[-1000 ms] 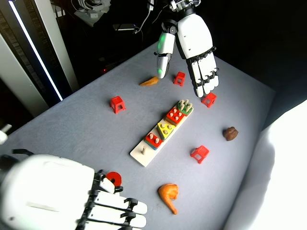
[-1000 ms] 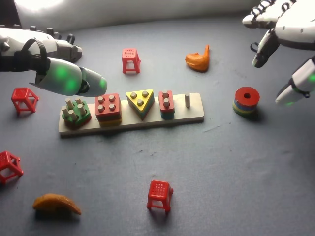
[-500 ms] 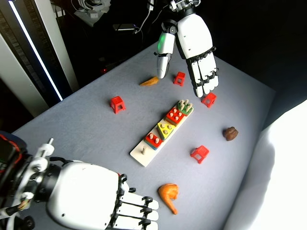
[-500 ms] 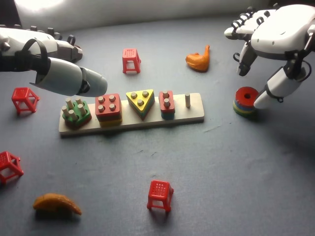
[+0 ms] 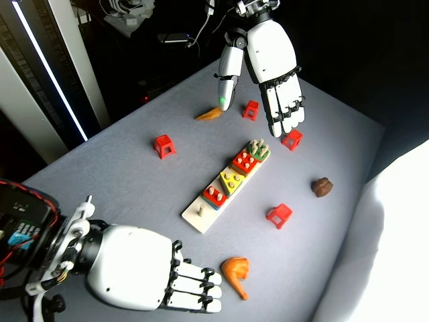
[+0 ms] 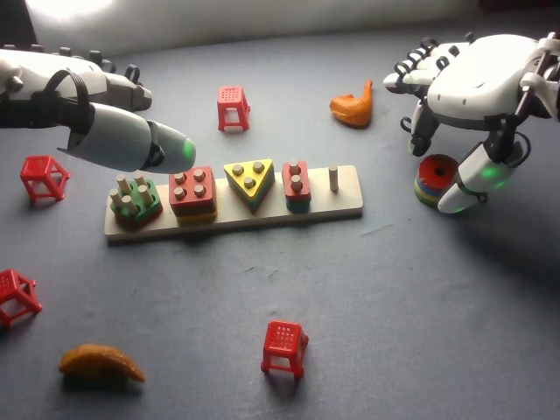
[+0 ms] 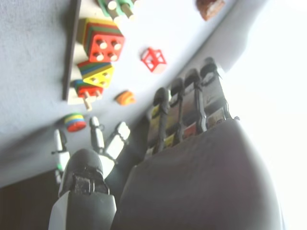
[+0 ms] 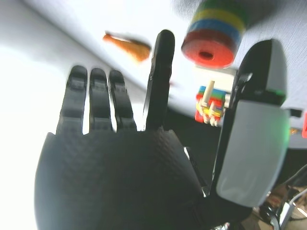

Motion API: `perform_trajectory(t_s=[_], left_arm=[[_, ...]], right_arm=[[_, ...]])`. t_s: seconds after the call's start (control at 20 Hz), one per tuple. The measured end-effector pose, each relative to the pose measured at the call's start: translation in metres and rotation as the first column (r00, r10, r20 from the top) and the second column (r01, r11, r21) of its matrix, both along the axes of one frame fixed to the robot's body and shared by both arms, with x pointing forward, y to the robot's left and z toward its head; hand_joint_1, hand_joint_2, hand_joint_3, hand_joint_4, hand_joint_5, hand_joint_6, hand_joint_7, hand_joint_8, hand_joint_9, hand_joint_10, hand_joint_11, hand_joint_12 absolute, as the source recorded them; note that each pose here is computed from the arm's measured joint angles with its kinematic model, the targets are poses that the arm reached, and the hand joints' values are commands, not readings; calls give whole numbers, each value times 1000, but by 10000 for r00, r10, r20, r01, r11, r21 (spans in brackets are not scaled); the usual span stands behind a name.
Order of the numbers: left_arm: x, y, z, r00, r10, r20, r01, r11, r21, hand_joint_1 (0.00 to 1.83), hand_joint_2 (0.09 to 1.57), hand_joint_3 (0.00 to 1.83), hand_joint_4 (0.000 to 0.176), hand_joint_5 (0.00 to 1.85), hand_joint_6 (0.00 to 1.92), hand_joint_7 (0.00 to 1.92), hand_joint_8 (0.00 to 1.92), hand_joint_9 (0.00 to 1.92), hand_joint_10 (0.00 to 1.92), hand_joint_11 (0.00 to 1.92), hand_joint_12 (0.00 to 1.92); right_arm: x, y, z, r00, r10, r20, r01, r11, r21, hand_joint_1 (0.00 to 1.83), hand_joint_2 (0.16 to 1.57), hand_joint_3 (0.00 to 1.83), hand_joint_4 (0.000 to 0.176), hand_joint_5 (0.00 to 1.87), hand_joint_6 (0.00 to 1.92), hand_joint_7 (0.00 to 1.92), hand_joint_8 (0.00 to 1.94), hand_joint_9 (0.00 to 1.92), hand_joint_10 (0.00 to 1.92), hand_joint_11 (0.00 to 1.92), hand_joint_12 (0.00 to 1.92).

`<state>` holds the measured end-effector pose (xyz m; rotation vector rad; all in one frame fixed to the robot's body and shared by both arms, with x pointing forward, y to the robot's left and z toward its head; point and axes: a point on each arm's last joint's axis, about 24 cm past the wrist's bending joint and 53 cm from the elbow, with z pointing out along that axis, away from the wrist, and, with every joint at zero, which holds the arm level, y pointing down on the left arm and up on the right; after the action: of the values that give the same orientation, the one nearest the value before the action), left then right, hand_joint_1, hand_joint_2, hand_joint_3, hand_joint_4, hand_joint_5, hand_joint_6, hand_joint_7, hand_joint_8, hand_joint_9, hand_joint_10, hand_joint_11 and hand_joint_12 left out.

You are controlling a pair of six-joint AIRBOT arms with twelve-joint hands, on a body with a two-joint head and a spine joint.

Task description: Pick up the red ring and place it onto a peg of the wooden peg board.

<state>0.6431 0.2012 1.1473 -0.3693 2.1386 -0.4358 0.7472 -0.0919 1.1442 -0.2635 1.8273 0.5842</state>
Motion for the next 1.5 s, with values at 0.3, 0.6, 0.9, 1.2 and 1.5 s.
perform_trajectory(t_s=[0.3,0.6,0.9,1.2,1.5], left_arm=[[0,0,0,10000,4,-4,-4,10000,-1,0,1161,0,0,107,8,61,5,32,2,10,19],[0,-1,0,10000,-15,-7,15,10000,-3,0,1162,2,0,88,2,45,4,20,4,2,1],[0,-3,0,10000,-52,-10,52,10000,-10,0,1157,0,0,98,8,54,6,31,7,25,13],[0,-3,0,10000,-46,-10,46,10000,-9,0,1166,3,0,99,5,55,4,32,5,26,17],[0,-3,0,10000,-43,-12,43,10000,-7,0,1167,2,0,73,0,43,0,31,2,25,23]], right_arm=[[7,3,-3,10000,-66,30,66,10000,-13,808,771,4,150,900,13,0,0,0,0,0,0],[5,11,-9,10000,24,-12,-24,10000,35,977,887,20,149,1033,21,0,0,0,0,0,0],[5,10,-8,10000,-1,53,1,10000,11,1141,988,0,68,1306,423,85,0,0,0,0,0],[6,10,-6,10000,13,86,-13,10000,-6,1105,997,1,162,1265,495,87,2,0,0,0,0],[10,19,20,9984,200,532,-205,9998,89,1115,990,0,148,1291,449,99,1,0,0,0,0]])
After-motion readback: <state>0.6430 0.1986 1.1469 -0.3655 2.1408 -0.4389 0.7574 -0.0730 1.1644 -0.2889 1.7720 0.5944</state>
